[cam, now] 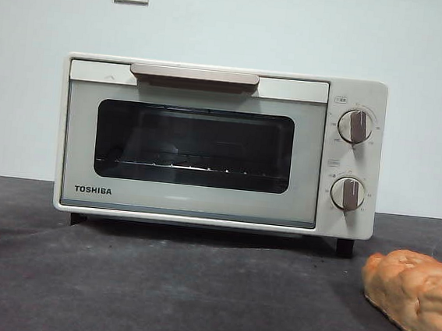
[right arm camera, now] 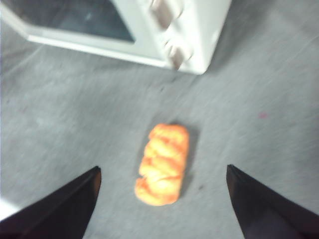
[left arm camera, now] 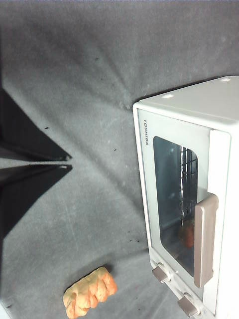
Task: The left arm flap open the oven, the right arm pick bread and place it into oven, the left arm flap close the oven
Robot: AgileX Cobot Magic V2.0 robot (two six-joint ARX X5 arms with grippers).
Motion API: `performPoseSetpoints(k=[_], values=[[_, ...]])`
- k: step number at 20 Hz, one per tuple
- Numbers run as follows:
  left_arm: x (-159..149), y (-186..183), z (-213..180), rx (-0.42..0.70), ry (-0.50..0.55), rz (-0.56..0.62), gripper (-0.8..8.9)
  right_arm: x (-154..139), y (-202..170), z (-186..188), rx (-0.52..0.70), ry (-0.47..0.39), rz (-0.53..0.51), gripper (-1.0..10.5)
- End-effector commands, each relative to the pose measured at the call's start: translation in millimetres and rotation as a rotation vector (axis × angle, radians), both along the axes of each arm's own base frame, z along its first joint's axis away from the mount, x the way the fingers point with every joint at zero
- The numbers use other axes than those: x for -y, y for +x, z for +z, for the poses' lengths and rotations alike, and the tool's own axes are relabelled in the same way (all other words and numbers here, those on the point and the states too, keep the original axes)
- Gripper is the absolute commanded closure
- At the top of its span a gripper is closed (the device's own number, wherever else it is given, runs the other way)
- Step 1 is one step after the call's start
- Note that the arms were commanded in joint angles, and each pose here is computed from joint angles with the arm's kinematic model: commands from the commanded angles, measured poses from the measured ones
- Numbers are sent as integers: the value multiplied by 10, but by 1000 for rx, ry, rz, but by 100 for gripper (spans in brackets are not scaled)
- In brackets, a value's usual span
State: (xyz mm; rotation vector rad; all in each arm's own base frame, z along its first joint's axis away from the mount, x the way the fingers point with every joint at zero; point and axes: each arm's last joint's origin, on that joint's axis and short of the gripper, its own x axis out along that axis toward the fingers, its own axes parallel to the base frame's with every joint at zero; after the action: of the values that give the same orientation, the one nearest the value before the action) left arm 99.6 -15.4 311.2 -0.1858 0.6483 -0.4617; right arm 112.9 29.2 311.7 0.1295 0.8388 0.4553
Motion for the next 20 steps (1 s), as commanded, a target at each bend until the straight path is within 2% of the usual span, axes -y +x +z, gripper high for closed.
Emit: performPoseSetpoints(k=[1,4,13,20], values=[[3,0,77,35,4,-9,796,-82,101,-10,-43,38,2,545],[3,0,76,34,4,-9,796,-242,255,-177,-85,62,26,545],[3,0,76,34,4,-9,796,-653,378,-1043,-192,-57,-30,545],[3,0,76,34,4,-9,796,-798,391,-1346,-226,-166,-41,545]])
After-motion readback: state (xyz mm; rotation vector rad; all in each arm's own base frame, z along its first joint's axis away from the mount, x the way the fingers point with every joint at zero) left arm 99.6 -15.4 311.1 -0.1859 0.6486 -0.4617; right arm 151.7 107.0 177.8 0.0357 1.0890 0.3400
